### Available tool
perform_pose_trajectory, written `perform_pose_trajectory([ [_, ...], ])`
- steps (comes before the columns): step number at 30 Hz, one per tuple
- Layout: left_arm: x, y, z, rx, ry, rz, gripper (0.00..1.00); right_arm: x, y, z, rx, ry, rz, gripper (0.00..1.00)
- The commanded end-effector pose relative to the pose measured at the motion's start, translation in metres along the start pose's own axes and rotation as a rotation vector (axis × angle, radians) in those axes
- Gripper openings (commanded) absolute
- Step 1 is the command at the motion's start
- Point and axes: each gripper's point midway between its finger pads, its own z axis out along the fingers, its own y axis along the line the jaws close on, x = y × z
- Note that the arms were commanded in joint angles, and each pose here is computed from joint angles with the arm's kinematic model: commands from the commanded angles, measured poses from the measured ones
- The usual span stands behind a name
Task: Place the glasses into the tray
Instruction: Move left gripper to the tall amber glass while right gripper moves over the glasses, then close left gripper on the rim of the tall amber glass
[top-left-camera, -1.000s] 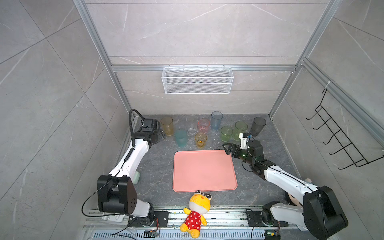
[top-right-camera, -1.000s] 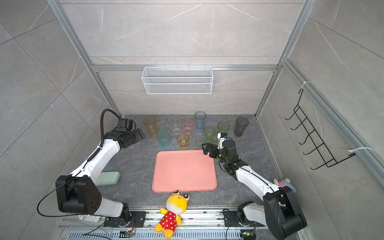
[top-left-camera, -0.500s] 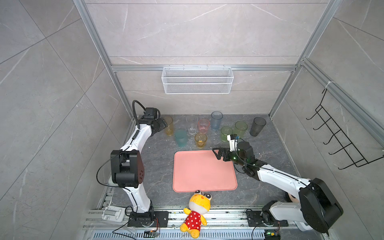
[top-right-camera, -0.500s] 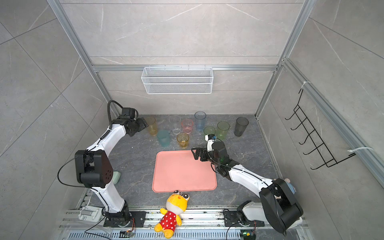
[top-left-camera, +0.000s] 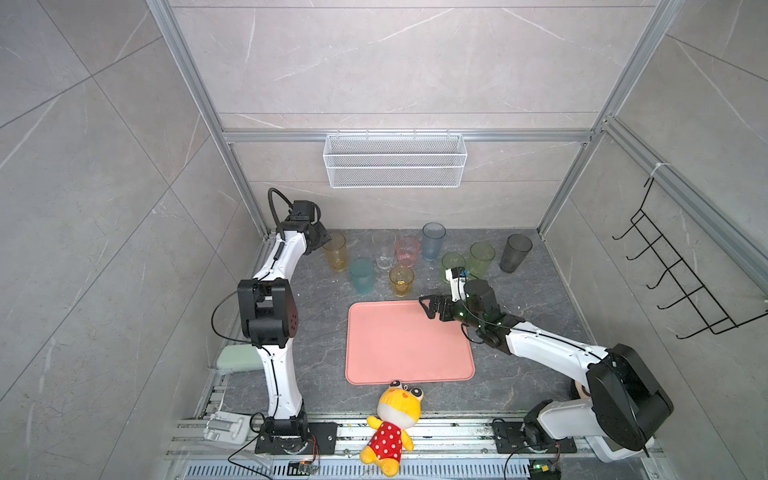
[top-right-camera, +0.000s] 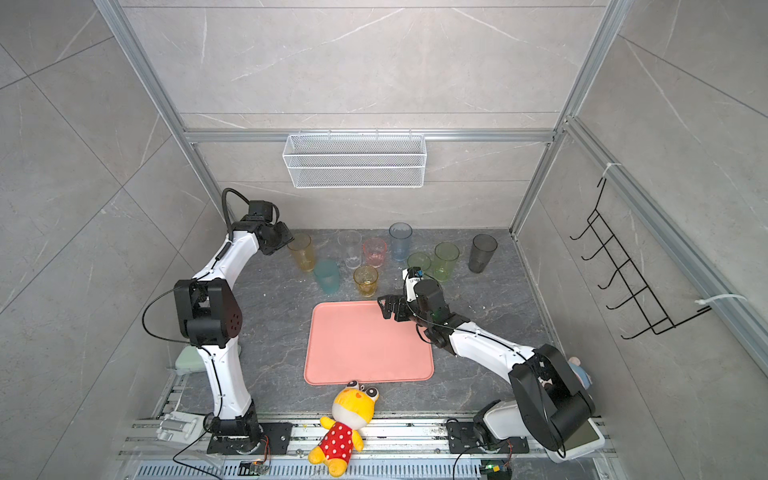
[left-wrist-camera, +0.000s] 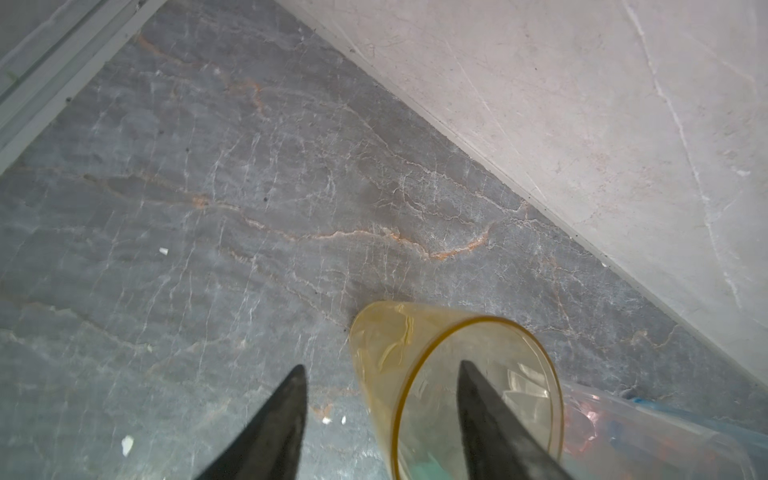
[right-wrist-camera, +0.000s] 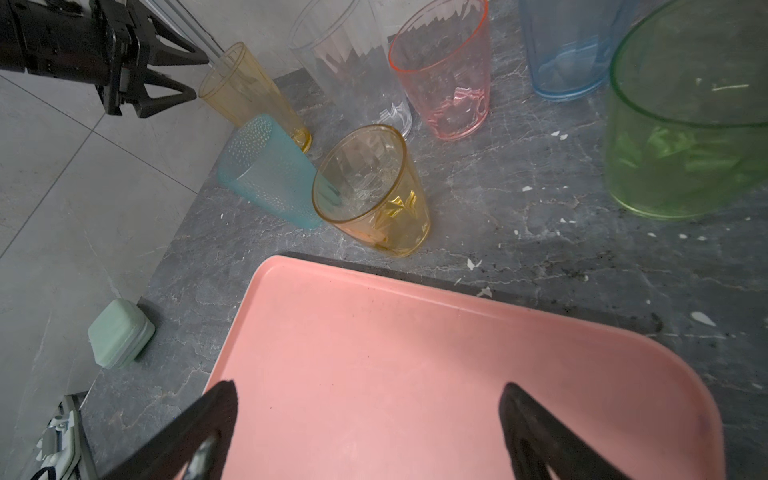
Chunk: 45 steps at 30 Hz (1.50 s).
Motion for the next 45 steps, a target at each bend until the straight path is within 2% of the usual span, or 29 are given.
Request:
perform_pose_trajectory([
  [1,-0.002,-0.006,-0.001,0.029,0.021,0.026,0.48,-0.008,0.002,0.004,0.020,-0.005,-0.026,0.99],
  [5,0.003,-0.006,0.004,0.031,0.041,0.030,0.36,-0.008,-0.002,0.005,0.049,-0.009,-0.030,0.98],
  [9,0.008,-0.005,0.008,0.034,0.057,0.035,0.28,-0.008,-0.007,0.005,0.084,-0.008,-0.039,0.98],
  [24,0.006,-0.006,0.006,0.035,0.060,0.082,0.15,-0.005,-0.013,0.009,0.126,0.021,-0.046,0.97],
  [30,0.004,-0.008,-0.002,0.049,0.041,0.073,0.09,-0.005,-0.018,0.005,0.204,0.014,-0.075,0.96],
  [38,-0.005,-0.011,-0.023,0.062,-0.002,0.070,0.02,-0.003,-0.021,0.006,0.235,0.025,-0.077,0.96],
  [45,-0.019,-0.020,-0.073,0.106,-0.075,0.053,0.00,-0.004,-0.023,0.005,0.251,0.029,-0.073,0.97],
])
